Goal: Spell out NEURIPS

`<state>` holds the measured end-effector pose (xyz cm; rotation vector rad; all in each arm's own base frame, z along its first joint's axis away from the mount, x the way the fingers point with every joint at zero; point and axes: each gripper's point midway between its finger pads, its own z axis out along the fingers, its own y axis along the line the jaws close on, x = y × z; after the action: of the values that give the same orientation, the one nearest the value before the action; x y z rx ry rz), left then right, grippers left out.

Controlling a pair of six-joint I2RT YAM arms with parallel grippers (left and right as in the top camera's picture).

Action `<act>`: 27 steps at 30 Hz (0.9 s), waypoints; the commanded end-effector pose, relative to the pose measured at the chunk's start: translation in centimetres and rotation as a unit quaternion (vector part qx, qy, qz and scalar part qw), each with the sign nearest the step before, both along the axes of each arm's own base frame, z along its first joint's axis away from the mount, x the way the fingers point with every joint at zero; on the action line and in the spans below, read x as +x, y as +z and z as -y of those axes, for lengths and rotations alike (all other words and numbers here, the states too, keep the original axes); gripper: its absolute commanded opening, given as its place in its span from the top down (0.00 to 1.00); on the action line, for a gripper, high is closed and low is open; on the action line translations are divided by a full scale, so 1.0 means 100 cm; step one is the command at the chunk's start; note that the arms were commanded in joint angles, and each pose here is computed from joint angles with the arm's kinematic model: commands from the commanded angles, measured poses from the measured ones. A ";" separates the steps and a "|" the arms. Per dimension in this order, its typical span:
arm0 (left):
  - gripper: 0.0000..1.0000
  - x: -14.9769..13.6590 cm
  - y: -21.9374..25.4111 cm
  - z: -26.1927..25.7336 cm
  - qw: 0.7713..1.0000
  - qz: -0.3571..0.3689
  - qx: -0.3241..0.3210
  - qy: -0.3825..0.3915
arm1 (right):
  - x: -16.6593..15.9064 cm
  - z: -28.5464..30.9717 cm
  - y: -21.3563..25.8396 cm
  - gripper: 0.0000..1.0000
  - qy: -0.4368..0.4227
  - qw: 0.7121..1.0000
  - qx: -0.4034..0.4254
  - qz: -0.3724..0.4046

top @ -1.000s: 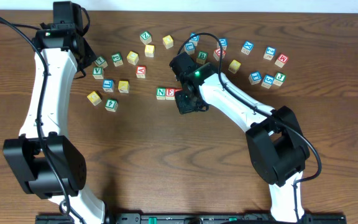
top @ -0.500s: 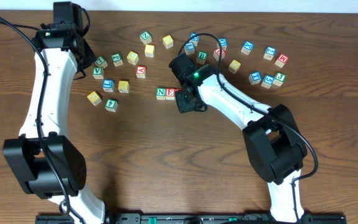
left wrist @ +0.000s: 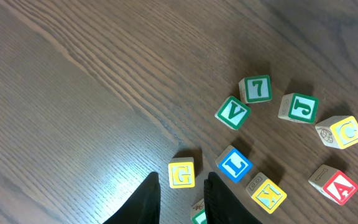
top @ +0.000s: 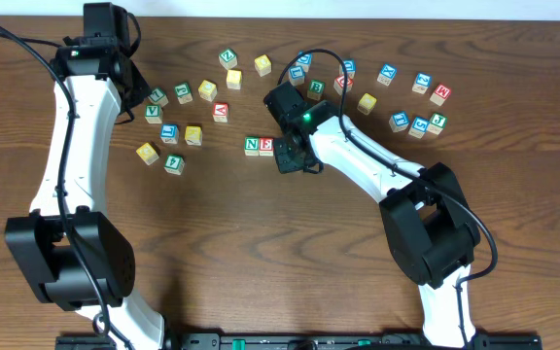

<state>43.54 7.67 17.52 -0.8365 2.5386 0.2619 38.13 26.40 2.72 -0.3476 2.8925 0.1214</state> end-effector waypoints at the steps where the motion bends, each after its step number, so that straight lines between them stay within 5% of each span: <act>1: 0.76 -0.002 -0.009 0.000 1.000 -0.014 0.002 0.000 | 0.001 0.002 -0.007 0.99 -0.007 1.000 -0.007 0.001; 27: 0.76 -0.002 -0.009 0.000 1.000 -0.014 0.002 0.000 | 0.007 -0.002 -0.006 0.99 -0.006 1.000 0.000 0.014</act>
<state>43.54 7.66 17.52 -0.8364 2.5388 0.2614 39.00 26.88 2.97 -0.3404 2.8526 0.1405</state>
